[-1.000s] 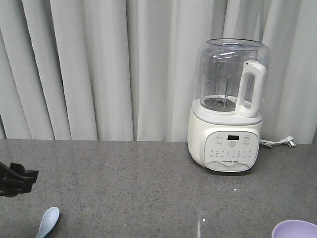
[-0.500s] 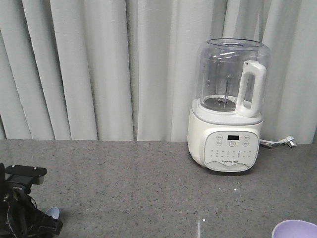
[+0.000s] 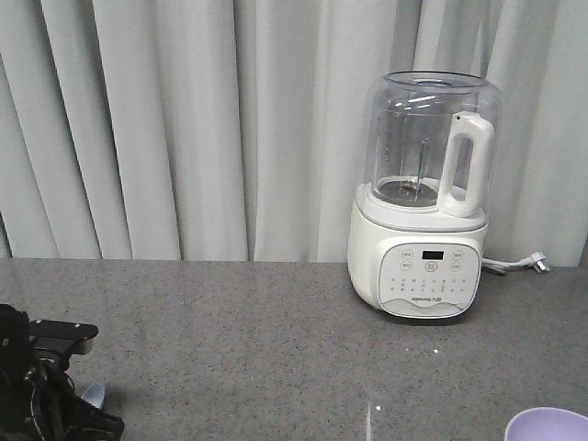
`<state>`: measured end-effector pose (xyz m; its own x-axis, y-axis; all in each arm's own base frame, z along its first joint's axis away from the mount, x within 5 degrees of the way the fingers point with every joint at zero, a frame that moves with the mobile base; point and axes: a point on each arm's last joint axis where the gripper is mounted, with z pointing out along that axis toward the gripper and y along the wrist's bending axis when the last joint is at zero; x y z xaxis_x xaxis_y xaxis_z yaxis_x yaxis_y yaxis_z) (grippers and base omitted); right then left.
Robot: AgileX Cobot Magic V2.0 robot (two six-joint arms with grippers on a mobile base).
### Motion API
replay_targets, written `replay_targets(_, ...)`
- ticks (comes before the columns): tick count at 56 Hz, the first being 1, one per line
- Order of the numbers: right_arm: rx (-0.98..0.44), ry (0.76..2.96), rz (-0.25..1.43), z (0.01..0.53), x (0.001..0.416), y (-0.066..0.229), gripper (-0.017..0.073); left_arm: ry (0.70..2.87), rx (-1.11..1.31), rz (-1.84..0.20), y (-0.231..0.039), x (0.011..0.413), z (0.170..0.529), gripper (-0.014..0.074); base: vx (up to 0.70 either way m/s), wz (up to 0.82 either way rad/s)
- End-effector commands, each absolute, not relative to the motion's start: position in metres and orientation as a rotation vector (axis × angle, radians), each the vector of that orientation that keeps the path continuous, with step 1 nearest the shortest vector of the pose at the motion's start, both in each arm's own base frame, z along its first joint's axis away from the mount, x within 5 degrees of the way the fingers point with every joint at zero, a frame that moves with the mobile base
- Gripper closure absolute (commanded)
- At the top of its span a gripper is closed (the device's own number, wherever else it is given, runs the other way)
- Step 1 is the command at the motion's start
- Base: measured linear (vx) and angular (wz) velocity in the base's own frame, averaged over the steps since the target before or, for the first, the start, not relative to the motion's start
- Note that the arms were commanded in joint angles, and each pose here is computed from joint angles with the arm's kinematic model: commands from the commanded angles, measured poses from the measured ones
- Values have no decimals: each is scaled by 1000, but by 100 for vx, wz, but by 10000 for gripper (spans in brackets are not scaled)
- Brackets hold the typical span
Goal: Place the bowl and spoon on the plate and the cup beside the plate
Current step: 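Grasp the white spoon with the left gripper and lift it, then grasp the lavender bowl rim with the right gripper and lift it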
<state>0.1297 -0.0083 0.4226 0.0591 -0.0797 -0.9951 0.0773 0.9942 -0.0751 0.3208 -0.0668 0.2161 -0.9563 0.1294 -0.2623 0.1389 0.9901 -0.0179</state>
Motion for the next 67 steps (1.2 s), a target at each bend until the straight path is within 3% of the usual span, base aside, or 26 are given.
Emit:
replay_targets(1, -21, 1397, -132, 440, 126, -7, -25, 2813, 218, -70, -68, 323, 232, 547, 0, 0)
replay_targets(3, -21, 1398, -133, 440, 126, -7, -25, 2815, 228, -74, -68, 322, 232, 603, 0, 0)
replay_targets(15, 19, 1515, -116, 432, 126, -9, -25, 2759, 218, -125, -69, 316, 251, 601, 0, 0)
replay_targets(24, 68, 1741, -173, 429, 136, -16, -25, 2556, 225, -185, -68, 296, 302, 600, 0, 0)
replay_targets(31, 195, 1899, -162, 425, 156, -22, -13, 2365, 221, -242, -65, 269, 348, 600, 0, 0)
replay_targets(40, 262, 2202, -205, 388, 195, -28, 19, 2192, 231, -259, -58, 233, 388, 600, 0, 0)
replay_targets(53, 262, 2500, -261, 338, 236, -31, 42, 2113, 231, -260, -53, 210, 407, 600, 0, 0)
replay_targets(67, 335, 2607, -184, 314, 251, -51, 51, 2112, 231, -261, -53, 209, 407, 600, 0, 0)
